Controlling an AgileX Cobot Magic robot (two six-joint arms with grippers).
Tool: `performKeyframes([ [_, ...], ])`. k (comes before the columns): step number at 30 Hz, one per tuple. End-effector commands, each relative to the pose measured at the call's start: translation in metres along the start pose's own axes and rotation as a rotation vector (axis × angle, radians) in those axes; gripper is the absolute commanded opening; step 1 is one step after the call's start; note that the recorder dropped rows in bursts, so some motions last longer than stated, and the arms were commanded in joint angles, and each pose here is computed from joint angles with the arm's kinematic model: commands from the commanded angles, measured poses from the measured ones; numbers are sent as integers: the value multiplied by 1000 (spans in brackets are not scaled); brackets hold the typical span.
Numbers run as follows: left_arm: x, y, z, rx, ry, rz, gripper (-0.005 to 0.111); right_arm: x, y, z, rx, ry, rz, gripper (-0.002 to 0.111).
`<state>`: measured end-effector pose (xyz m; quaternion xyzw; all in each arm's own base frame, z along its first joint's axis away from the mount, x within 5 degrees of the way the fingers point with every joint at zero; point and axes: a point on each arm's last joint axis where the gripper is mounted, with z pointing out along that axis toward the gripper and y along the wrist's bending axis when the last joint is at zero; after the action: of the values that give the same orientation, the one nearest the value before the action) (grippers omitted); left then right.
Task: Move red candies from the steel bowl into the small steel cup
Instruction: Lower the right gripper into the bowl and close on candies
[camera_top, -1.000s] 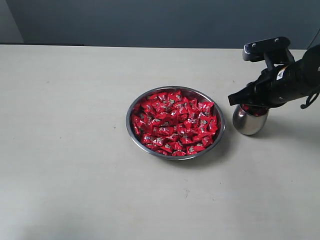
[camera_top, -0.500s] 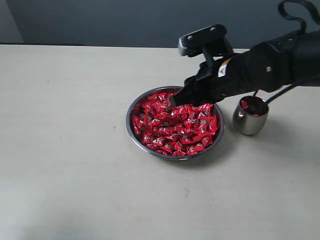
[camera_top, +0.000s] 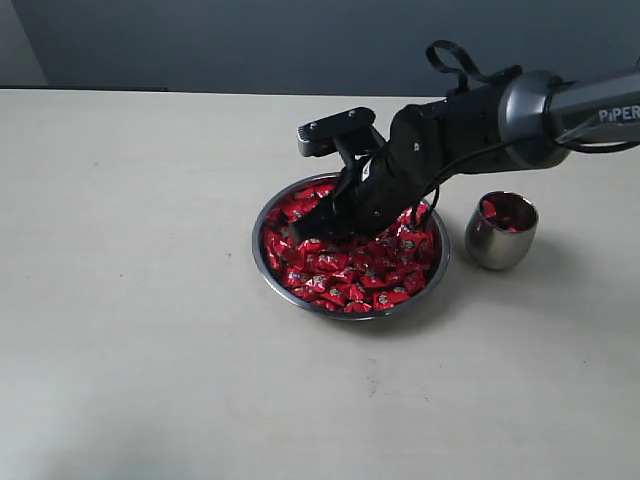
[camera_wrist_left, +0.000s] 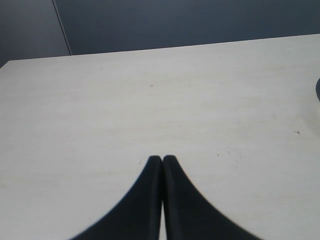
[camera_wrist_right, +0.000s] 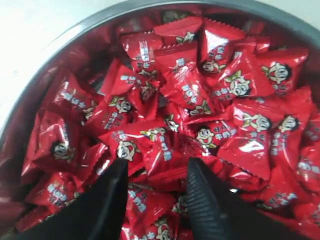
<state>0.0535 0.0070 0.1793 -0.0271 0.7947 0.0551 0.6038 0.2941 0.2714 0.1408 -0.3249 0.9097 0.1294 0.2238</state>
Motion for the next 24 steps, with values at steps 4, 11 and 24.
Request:
performKeyframes([
  [4,-3,0,-1,6,-19,2,0,1,3,6,-44,5,16,37],
  [11,-3,0,-1,6,-19,2,0,3,3,7,-38,21,-7,0],
  [24,-3,0,-1,6,-19,2,0,-13,8,-66,-34,-15,-107,0],
])
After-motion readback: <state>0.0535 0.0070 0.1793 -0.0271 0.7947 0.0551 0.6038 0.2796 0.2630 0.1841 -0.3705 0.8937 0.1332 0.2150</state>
